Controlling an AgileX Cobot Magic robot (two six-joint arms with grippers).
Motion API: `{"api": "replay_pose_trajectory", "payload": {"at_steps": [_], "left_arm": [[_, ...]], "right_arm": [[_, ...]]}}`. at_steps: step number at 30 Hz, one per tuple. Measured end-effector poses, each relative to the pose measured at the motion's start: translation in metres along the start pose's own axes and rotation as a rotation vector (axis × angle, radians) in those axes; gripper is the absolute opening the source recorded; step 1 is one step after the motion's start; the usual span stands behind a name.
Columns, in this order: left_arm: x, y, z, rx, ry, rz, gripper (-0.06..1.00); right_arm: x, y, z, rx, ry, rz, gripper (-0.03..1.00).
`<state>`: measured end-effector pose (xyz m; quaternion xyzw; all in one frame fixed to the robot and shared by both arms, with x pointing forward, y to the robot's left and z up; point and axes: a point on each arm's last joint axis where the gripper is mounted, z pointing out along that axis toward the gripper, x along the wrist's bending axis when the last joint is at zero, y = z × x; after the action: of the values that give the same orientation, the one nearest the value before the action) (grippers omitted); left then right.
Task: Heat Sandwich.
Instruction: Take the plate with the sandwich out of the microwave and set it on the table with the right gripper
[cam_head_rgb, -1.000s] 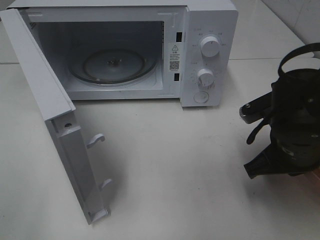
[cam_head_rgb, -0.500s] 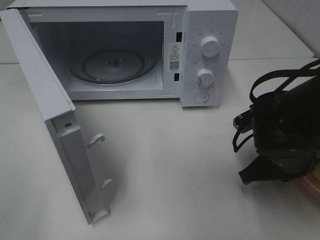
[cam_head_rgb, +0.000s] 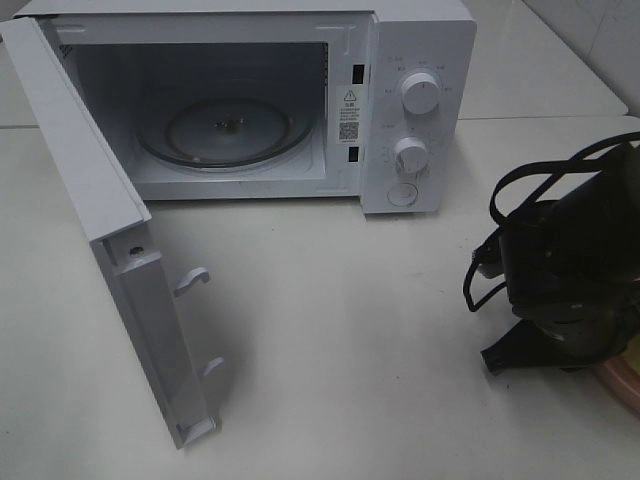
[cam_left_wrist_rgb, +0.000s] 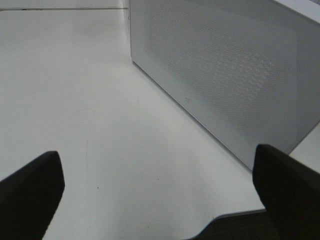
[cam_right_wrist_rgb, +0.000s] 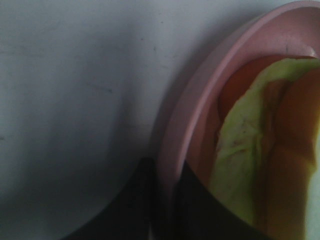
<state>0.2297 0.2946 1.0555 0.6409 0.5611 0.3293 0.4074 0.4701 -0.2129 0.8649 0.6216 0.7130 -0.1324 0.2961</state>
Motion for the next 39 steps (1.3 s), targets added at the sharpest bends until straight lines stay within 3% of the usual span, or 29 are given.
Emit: {"api": "replay_pose_trajectory", "payload": {"at_steps": [8,18,20,27,39], "left_arm": [[0.000,0.000,0.000,0.000,0.000,0.000,0.96],[0.000,0.000,0.000,0.000,0.000,0.000,0.96],[0.000,0.000,0.000,0.000,0.000,0.000,0.96],[0.000,0.000,0.000,0.000,0.000,0.000,0.96],[0.000,0.000,0.000,0.000,0.000,0.000,0.96]], "right_arm": [[-0.001,0.001,0.001,-0.001,0.003,0.001,0.17],[-0.005,0.000,-0.004,0.008,0.004,-0.085,0.50],[-0.006,0.000,-0.005,0.009,0.007,-0.094,0.52],[-0.015,0.000,-0.023,-0.005,0.087,-0.115,0.67],[-0.039,-0.006,-0.065,-0.070,0.239,-0.184,0.77]]}}
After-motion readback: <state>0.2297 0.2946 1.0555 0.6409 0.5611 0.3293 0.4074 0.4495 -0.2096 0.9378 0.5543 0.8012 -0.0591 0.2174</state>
